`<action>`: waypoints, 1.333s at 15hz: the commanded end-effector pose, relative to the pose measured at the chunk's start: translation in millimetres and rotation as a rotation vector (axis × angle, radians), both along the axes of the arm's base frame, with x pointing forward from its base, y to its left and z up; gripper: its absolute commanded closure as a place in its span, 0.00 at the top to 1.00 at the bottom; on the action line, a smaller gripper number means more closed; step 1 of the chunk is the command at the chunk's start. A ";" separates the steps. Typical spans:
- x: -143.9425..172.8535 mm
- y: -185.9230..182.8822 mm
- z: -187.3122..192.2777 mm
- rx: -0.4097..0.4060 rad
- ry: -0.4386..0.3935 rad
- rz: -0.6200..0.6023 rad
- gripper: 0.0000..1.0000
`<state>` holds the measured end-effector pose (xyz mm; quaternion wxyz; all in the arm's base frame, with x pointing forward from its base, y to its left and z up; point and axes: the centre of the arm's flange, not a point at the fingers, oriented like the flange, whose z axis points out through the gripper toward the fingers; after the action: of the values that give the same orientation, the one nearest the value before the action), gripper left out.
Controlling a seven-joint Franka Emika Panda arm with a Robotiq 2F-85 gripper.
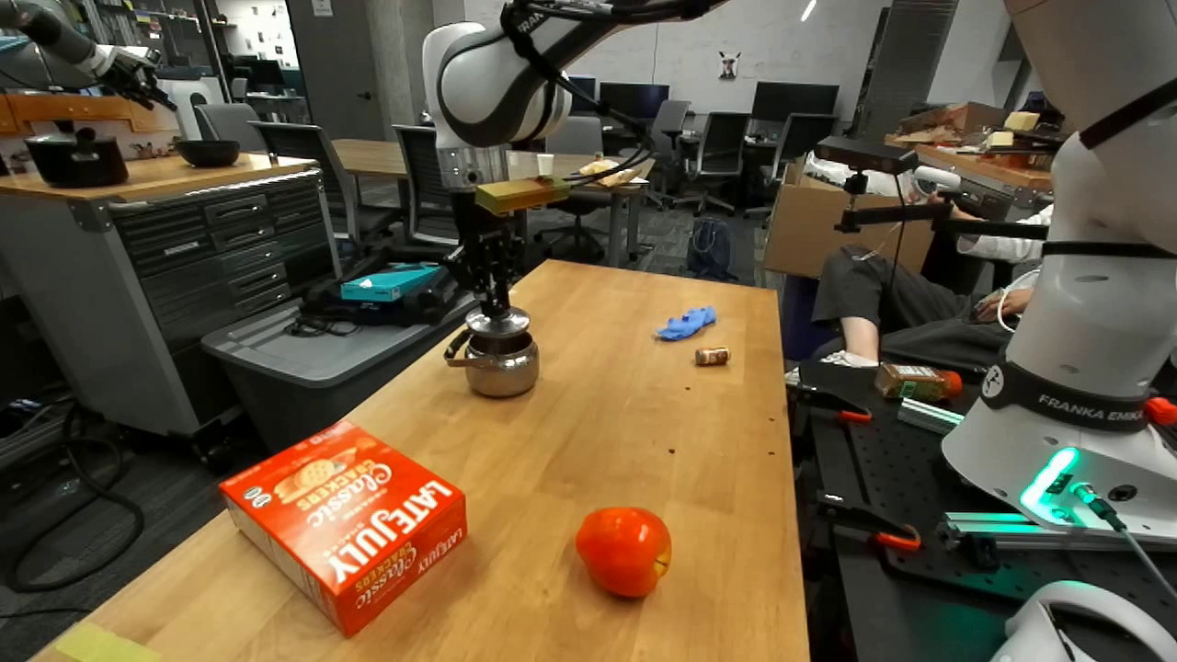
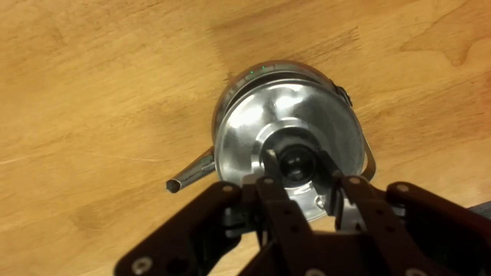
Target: Put the lid on the kettle
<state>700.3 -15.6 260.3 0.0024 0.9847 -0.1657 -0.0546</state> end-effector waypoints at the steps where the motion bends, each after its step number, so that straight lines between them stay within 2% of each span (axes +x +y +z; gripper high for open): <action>1: 5.9 -7.2 -5.6 0.031 0.015 0.013 0.07; 9: 2.4 -1.5 -23.9 0.045 0.031 0.045 0.07; 20: 8.1 0.8 -21.5 0.066 0.025 0.047 0.07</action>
<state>697.6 -12.7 234.5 -0.0079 0.9870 -0.1424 -0.0737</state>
